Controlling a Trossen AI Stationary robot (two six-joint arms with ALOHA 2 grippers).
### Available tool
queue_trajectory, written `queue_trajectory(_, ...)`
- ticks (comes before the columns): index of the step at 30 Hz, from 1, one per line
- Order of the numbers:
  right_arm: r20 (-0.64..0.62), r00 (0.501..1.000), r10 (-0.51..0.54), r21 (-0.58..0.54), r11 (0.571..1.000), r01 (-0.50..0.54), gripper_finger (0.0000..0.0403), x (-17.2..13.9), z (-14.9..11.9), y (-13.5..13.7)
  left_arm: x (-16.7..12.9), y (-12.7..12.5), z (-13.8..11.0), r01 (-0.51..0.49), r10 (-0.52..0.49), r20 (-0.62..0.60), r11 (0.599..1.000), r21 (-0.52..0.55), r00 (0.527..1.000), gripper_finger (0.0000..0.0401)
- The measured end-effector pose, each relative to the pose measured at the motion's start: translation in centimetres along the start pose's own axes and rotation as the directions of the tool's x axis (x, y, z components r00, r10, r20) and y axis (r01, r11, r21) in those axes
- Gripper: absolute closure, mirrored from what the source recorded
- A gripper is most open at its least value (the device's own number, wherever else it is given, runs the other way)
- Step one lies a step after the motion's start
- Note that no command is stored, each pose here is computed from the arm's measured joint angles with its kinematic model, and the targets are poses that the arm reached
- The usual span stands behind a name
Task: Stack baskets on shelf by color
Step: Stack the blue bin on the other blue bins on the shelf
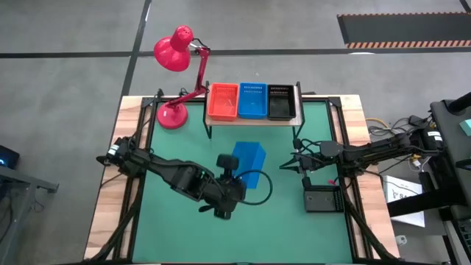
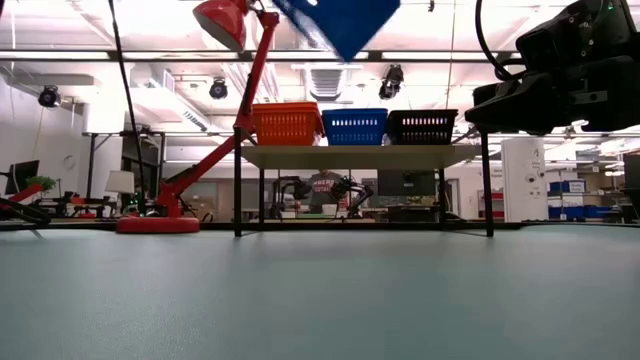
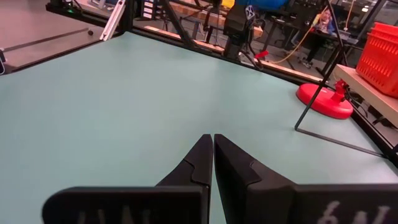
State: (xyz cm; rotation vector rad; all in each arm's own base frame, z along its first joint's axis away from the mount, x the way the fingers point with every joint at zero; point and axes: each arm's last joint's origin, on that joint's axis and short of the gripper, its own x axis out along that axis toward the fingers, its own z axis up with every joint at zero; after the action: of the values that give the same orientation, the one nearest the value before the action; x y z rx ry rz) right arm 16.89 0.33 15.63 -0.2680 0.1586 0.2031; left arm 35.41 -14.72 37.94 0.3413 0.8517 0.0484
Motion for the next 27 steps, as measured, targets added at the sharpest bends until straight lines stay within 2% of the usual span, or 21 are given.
queue_trajectory(5, 0.0, 1.0, 0.0, 0.0, 1.0, 0.0, 0.0394, 0.0, 0.0, 0.0, 0.1, 2.3, 0.5, -0.171, 0.171, 0.012, 0.968, 0.182, 0.985, 0.0401)
queue_trajectory(10, 0.0, 1.0, 0.0, 0.0, 1.0, 0.0, 0.0394, 0.0, 0.0, 0.0, 1.1, 5.5, 0.9, -0.264, 0.267, 0.025, 0.931, 0.251, 0.963, 0.0401)
queue_trajectory(17, -0.005, 1.0, 0.001, 0.001, 1.0, -0.001, 0.0394, 0.0, -0.1, 0.0, 2.9, 11.0, 0.5, -0.341, 0.359, -0.022, 0.904, 0.258, 0.933, 0.0401)
queue_trajectory(22, -0.005, 1.0, 0.001, 0.001, 1.0, -0.001, 0.0394, 0.0, -0.1, 0.0, 3.8, 15.0, -0.3, -0.375, 0.393, -0.052, 0.904, 0.208, 0.918, 0.0401)
queue_trajectory(27, -0.005, 1.0, 0.001, 0.001, 1.0, -0.001, 0.0394, 0.0, -0.1, 0.0, 4.3, 18.2, -0.6, -0.391, 0.396, -0.015, 0.912, 0.127, 0.918, 0.0401)
